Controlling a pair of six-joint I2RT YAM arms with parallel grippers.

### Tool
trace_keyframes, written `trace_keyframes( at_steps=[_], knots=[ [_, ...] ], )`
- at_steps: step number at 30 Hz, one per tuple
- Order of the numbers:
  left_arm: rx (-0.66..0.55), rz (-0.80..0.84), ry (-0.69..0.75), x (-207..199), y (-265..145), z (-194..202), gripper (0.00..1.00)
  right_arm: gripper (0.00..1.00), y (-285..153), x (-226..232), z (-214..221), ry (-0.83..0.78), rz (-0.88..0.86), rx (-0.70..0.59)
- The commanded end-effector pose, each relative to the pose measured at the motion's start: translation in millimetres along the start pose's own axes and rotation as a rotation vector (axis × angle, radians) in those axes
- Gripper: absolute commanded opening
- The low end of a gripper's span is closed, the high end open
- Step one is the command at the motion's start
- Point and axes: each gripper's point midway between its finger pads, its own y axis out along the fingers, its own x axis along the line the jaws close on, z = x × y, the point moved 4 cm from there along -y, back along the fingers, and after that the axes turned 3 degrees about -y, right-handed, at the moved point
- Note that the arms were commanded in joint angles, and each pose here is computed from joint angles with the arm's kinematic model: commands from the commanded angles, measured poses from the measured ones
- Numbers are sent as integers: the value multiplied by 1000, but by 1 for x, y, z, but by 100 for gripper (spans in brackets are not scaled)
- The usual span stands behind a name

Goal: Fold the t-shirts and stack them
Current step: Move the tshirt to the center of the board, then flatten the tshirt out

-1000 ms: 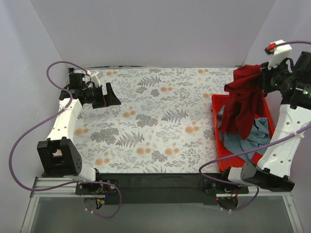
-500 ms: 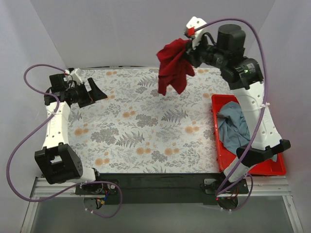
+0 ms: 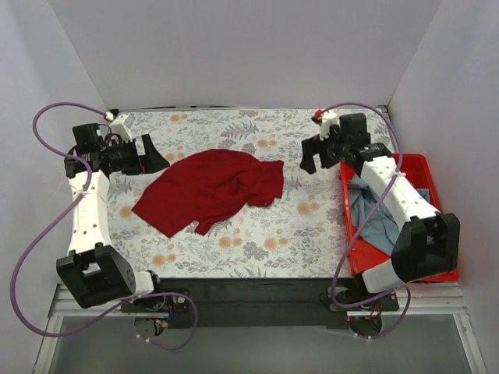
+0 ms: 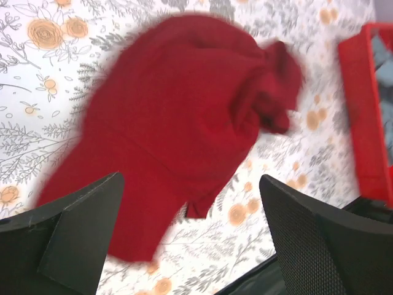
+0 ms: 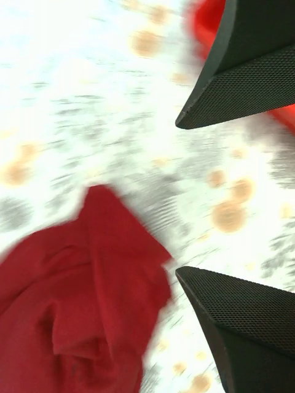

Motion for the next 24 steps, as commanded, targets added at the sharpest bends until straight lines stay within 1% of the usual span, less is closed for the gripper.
trace_keyframes(
  at_steps=[1,2,4,6,7,8,9,10,11,12,13,14,16,17,21,24],
  knots=[
    [69,41,179,-4,-8,26,92,96,-15,-2,41,113,-108,111],
    [99,45,205,-1,-6,35,92,96,-15,10,51,106,-189,136],
    [192,47,294,1,1,56,88,96,-13,20,65,86,-238,194],
    [277,31,325,5,8,80,83,92,-5,37,73,32,-271,247],
    [329,17,389,7,12,91,79,88,0,43,75,13,-276,263],
    [371,6,409,10,14,102,77,84,10,54,83,-15,-293,306],
    [431,1,414,14,17,120,76,81,15,59,85,-38,-298,323],
    [468,-5,443,15,20,130,73,75,20,64,87,-61,-302,338],
    [500,-53,461,24,19,137,72,72,31,74,94,-97,-305,382],
    [531,-64,460,30,20,148,70,69,36,76,95,-117,-298,396],
    [544,-82,467,34,19,152,69,65,43,80,98,-140,-298,408],
    [557,-114,478,40,19,154,68,64,53,85,107,-164,-295,450],
    [587,-129,480,47,20,163,67,63,69,93,113,-215,-290,480],
    [595,-134,478,48,20,166,67,63,75,89,116,-238,-252,493],
    [623,-170,475,58,25,174,67,63,94,87,113,-295,-196,485],
    [635,-185,471,63,28,178,67,62,102,79,116,-328,-155,506]
  ],
)
